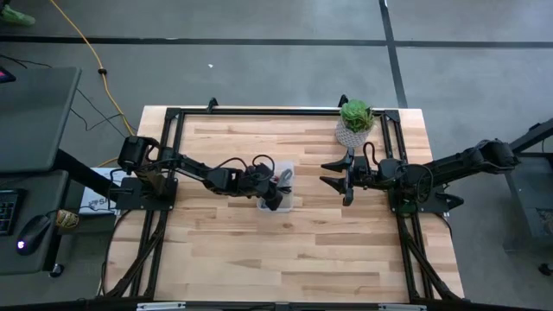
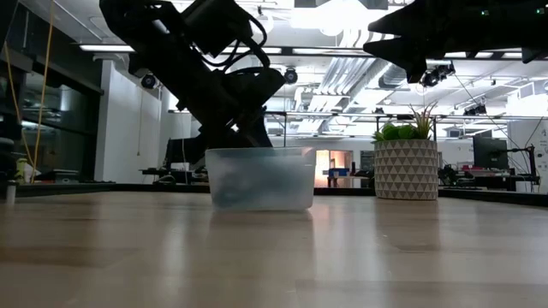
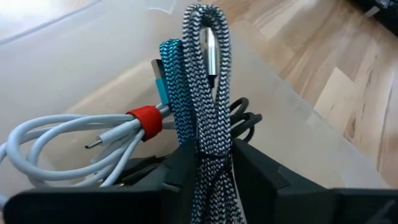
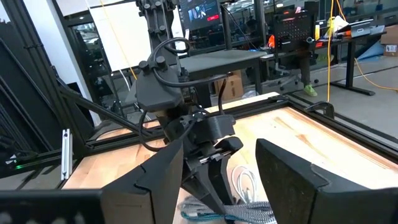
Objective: Pick and place USB-C Cables
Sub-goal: Put the white charger cable into the transparent bin, then return to Home Position
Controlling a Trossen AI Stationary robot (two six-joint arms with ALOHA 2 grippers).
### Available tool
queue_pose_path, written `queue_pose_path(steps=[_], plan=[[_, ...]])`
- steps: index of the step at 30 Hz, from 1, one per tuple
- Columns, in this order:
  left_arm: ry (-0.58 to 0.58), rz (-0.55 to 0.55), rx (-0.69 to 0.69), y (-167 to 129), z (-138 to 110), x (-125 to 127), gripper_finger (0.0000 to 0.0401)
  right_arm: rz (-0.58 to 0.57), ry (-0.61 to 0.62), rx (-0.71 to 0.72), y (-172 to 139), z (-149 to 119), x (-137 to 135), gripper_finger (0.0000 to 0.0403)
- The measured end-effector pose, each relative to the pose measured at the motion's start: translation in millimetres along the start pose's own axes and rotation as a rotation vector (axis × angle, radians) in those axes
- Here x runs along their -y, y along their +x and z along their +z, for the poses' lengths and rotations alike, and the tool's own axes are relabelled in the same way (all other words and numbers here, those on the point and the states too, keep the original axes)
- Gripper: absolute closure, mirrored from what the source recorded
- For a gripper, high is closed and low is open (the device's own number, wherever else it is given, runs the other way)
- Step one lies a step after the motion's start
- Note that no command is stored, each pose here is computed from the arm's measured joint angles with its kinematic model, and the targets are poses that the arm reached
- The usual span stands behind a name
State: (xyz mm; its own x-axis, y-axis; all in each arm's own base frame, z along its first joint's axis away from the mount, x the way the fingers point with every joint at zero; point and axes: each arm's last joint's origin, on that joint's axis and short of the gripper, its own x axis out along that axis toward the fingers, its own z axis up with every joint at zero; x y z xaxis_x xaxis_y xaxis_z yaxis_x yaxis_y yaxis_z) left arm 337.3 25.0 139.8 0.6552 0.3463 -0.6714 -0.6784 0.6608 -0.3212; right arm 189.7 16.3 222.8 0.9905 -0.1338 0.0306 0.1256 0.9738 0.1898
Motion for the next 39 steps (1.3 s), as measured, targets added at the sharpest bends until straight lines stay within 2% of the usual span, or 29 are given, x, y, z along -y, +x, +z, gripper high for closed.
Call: queue_pose_path(steps=[9,16,22,26,29,33,39], plan=[[0.03,-0.061,-0.025,-6.1,3.4,2.7,0.0263,0.0,0.0,0.0,0.0,0.0,0.0,0.0208],[0.064,-0.114,0.019,-28.9,19.8,6.5,0.0237,-0.001,-0.001,-0.002,0.0,-0.2,0.1,0.0208],[0.108,-0.15,0.11,-69.3,48.7,1.7,0.0233,0.0,0.0,-0.003,0.0,-0.3,0.0,0.0208],[0.302,-0.2,0.226,-109.7,65.7,2.3,0.0233,-0.002,-0.002,-0.009,0.0,-1.0,0.2,0.0208],[0.372,-0.244,0.287,-136.5,68.5,6.1,0.0233,-0.003,-0.004,-0.015,0.0,-1.5,0.3,0.0208],[0.458,-0.327,0.363,-161.5,57.5,12.4,0.0233,-0.003,-0.004,-0.016,0.0,-1.6,0.3,0.0208],[0.568,-0.386,0.438,-159.2,3.1,4.8,0.0233,-0.004,-0.005,-0.018,0.0,-1.9,0.4,0.0208]])
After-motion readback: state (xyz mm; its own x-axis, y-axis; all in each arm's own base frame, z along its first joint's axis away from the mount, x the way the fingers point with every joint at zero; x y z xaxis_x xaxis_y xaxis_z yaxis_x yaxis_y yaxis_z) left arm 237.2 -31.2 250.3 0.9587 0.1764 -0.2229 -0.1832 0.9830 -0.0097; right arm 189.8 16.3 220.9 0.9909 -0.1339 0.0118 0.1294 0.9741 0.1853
